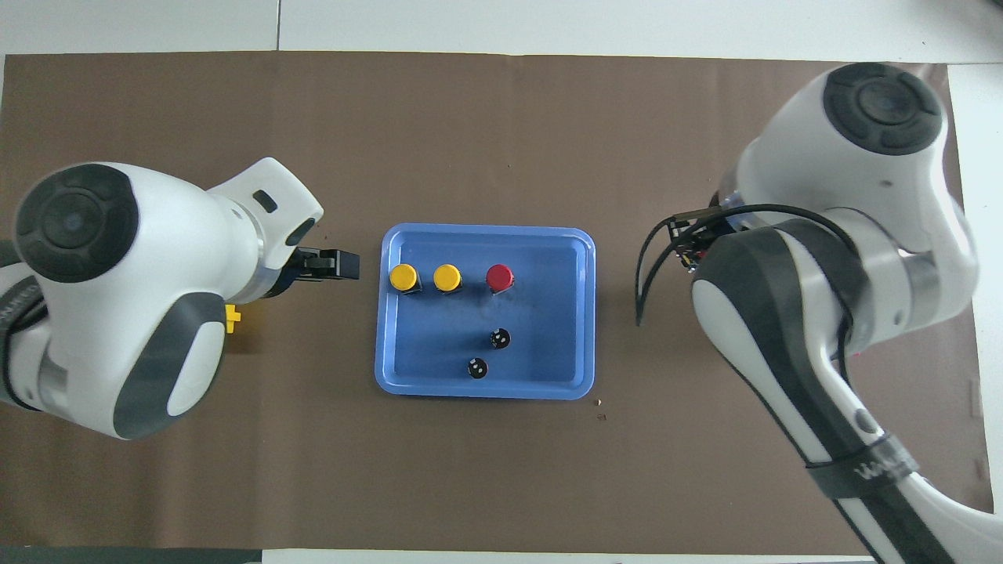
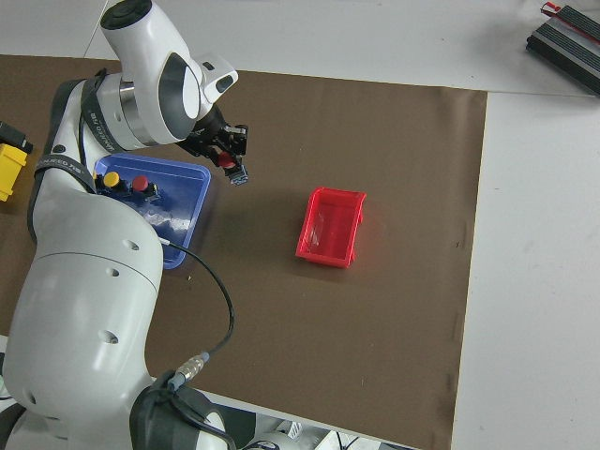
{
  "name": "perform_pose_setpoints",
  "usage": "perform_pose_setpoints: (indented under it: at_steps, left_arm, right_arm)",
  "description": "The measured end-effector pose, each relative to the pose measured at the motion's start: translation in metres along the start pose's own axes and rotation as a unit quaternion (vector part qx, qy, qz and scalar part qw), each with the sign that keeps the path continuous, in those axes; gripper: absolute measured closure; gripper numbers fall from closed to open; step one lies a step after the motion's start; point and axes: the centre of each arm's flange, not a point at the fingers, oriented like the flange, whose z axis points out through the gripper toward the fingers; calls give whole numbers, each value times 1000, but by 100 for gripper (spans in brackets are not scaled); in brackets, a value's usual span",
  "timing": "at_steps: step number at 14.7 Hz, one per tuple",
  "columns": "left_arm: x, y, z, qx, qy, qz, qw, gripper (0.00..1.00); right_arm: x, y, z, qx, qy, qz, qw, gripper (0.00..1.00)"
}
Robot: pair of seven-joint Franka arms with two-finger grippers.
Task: Sort red and yellow buttons by color
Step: 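Carry the red button to the red bin while the left gripper grasps a yellow button, then release the red button into the red bin while the left gripper lifts the yellow button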
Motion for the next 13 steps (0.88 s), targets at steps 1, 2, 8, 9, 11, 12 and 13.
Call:
perform_pose_setpoints:
  at_steps: [1,2,8,9,11,12,13]
  left_arm:
    - [0,15,20,-1,-3,-8,1000,3]
    - [3,23,38,-2,-4,-14,1000,14]
    - [16,34,99,-4,-11,-19,1000,31]
    - [16,34,101,-5,-11,-19,1000,31]
    - [16,35,101,-6,-9,-19,1000,31]
    - [16,35,101,-5,-9,-19,1000,31]
    - [15,35,103,-5,-10,-18,1000,31]
  right_arm:
    - [-20,44,6,3,-1,-10,1000,59]
    - [-36,77,16,6,0,-19,1000,59]
    - [-82,127,87,3,26,-46,999,59]
    - [-83,126,89,2,30,-47,998,59]
    - [-82,123,93,-2,40,-48,998,59]
    - [-83,122,100,-3,46,-49,998,59]
    - [-84,121,111,-5,52,-49,997,59]
